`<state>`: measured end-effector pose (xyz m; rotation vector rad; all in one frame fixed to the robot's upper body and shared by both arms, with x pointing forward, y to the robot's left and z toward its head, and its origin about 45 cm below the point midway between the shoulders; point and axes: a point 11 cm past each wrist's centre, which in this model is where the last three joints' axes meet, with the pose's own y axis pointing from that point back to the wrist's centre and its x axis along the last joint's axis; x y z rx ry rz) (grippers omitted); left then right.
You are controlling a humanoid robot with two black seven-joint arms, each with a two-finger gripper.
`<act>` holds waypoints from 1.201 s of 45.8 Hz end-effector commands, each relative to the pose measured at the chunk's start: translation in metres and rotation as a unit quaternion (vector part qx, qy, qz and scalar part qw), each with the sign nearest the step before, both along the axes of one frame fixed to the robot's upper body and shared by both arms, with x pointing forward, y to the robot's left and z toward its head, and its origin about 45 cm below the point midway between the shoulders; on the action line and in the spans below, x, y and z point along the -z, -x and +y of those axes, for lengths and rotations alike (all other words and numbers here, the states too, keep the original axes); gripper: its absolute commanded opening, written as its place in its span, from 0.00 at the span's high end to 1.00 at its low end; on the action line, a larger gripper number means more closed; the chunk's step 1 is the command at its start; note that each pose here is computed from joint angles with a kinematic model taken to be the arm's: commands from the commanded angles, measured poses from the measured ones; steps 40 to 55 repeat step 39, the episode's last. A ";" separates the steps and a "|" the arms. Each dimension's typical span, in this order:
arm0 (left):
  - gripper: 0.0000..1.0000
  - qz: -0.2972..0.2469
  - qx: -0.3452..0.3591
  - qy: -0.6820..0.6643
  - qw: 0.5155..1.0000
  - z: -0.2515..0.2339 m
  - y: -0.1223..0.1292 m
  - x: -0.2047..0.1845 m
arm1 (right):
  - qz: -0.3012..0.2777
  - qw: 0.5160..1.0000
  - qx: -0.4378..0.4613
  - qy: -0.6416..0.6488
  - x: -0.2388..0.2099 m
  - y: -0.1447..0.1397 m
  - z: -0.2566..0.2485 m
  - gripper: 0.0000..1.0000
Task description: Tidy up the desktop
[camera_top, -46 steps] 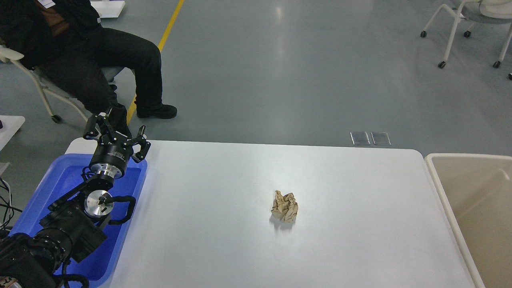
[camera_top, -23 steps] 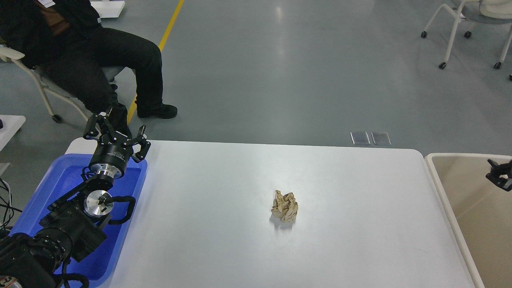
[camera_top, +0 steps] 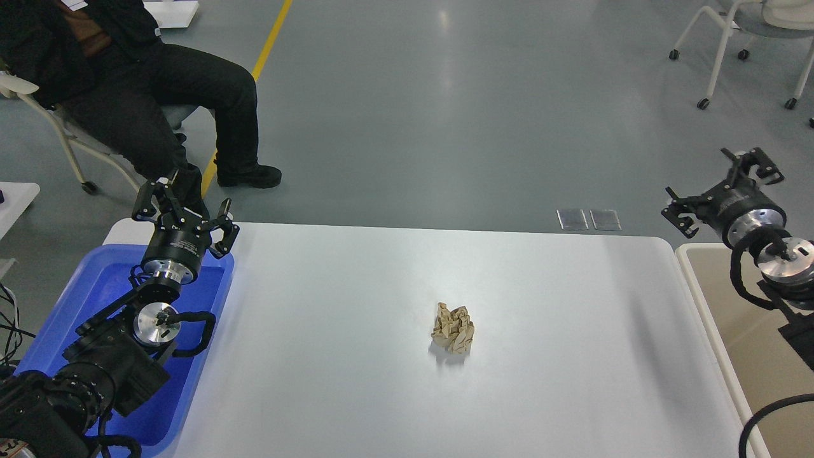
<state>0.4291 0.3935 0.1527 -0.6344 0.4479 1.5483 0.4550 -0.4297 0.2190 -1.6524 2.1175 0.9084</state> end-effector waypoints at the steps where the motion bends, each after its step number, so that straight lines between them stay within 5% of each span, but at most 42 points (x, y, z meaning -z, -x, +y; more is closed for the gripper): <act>1: 0.00 0.000 0.000 0.000 1.000 0.000 0.000 0.000 | 0.003 0.998 -0.025 -0.062 0.024 -0.014 0.060 0.00; 26: 0.00 0.000 0.000 0.000 1.000 0.000 0.000 0.000 | 0.048 0.997 -0.034 -0.050 0.079 0.003 0.070 0.00; 55: 0.00 0.000 0.000 0.000 1.000 0.000 0.000 0.000 | 0.061 0.996 -0.030 -0.052 0.092 0.012 0.067 0.00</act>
